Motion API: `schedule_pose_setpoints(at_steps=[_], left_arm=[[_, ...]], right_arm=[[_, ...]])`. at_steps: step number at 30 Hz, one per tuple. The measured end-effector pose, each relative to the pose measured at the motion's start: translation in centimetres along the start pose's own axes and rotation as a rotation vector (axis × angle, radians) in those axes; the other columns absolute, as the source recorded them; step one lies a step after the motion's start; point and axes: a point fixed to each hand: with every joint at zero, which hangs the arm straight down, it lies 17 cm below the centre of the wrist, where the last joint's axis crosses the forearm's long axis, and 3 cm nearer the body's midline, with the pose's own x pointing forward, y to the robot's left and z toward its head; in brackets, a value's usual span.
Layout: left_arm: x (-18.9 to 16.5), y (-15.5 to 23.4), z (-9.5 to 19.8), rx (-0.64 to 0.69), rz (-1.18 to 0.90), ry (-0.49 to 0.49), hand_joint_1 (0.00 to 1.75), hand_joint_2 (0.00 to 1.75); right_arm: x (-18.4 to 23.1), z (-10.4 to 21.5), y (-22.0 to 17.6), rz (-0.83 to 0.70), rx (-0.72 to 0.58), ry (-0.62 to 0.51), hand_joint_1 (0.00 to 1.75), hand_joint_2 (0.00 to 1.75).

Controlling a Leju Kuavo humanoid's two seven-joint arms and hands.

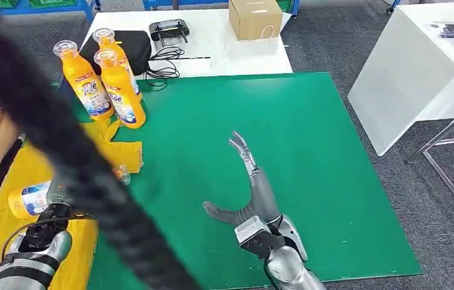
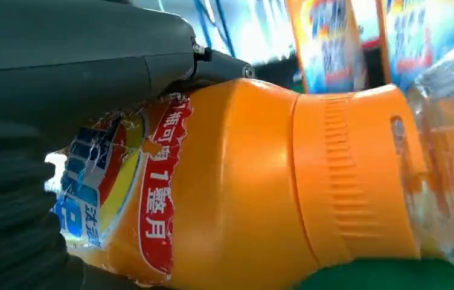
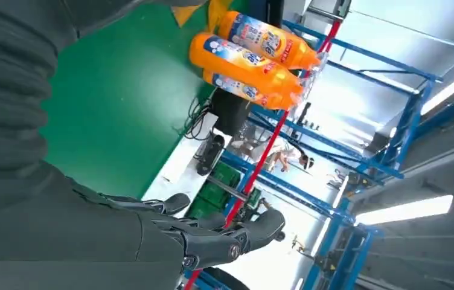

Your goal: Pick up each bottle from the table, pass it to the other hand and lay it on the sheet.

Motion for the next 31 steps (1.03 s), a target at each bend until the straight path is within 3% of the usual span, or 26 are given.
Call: schedule_pose_setpoints(at_steps=[6, 7, 8, 17, 31], left_arm=[[-4.1, -1.4, -1.8, -0.058, -0.015, 0.133, 1.71, 1.75], [-4.6, -1.6, -1.9, -0.063, -0.007, 0.146, 0.72, 1.75], [-4.9, -1.6, -2.0, -0.062, 0.011, 0.152, 0.0, 1.75], [-4.2, -2.0, -2.1, -0.035, 0.172, 0.151, 0.0, 1.75], [-2.5, -1.5, -1.0, 0.057, 0.2, 0.089, 0.0, 1.75]], right_arm=[[0.4, -0.5, 0.3, -0.005, 0.014, -0.011, 0.0, 1.75], [0.4, -0.5, 0.3, -0.005, 0.015, -0.011, 0.0, 1.75], [0.4, -0.5, 0.3, -0.005, 0.015, -0.01, 0.0, 1.75], [-0.1, -0.5, 0.6, -0.008, 0.022, 0.014, 0.0, 1.75], [-0.5, -0.3, 0.8, -0.008, 0.037, 0.026, 0.0, 1.75]])
